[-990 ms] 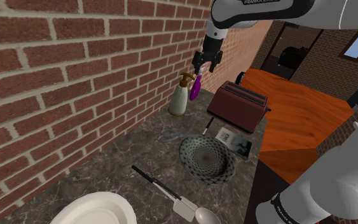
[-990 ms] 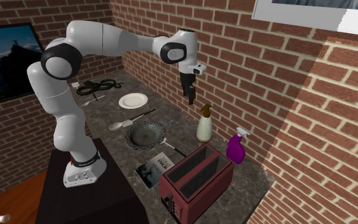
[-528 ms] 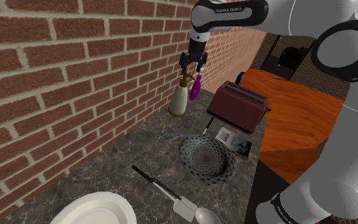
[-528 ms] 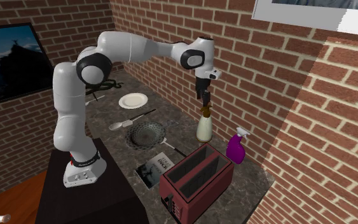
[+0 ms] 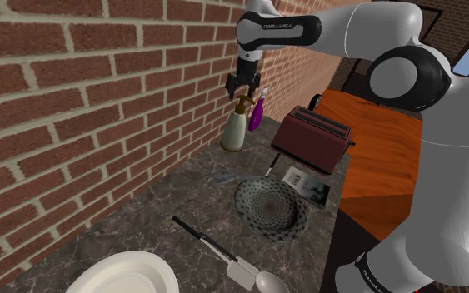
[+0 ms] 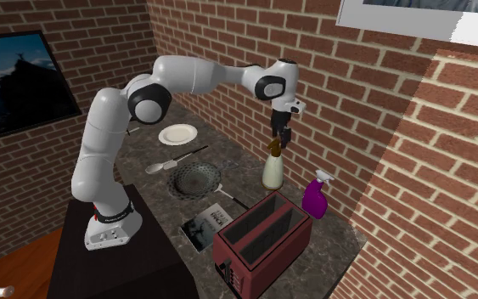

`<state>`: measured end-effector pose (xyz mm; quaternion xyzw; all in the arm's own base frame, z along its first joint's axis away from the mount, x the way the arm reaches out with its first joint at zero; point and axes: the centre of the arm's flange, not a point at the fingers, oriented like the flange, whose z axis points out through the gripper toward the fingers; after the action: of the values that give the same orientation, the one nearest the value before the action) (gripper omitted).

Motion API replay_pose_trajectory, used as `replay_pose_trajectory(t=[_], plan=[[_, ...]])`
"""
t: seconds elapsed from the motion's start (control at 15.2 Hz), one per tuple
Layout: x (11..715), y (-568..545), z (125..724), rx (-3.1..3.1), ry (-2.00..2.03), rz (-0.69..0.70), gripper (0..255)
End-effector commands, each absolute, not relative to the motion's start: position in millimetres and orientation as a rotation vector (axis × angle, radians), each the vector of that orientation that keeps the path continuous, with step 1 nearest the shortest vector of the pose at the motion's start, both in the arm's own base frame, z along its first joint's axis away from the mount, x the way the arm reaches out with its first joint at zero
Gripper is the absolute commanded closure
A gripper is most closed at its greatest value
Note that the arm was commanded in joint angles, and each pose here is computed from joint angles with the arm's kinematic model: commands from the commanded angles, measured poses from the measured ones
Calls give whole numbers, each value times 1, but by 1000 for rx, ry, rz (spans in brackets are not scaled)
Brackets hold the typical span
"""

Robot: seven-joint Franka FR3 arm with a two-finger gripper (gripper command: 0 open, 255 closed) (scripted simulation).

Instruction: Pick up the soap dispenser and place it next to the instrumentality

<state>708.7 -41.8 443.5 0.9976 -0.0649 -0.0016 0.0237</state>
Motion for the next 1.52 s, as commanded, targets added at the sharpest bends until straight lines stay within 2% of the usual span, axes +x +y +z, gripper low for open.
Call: replay_pose_trajectory(t=[0.0,0.66,0.73,1.45], plan=[[710,-43,433,3088,-200,-4,0],[710,-44,425,3088,-201,-4,0],[710,-44,425,3088,-201,-4,255],[710,-44,435,3088,-200,-4,255]])
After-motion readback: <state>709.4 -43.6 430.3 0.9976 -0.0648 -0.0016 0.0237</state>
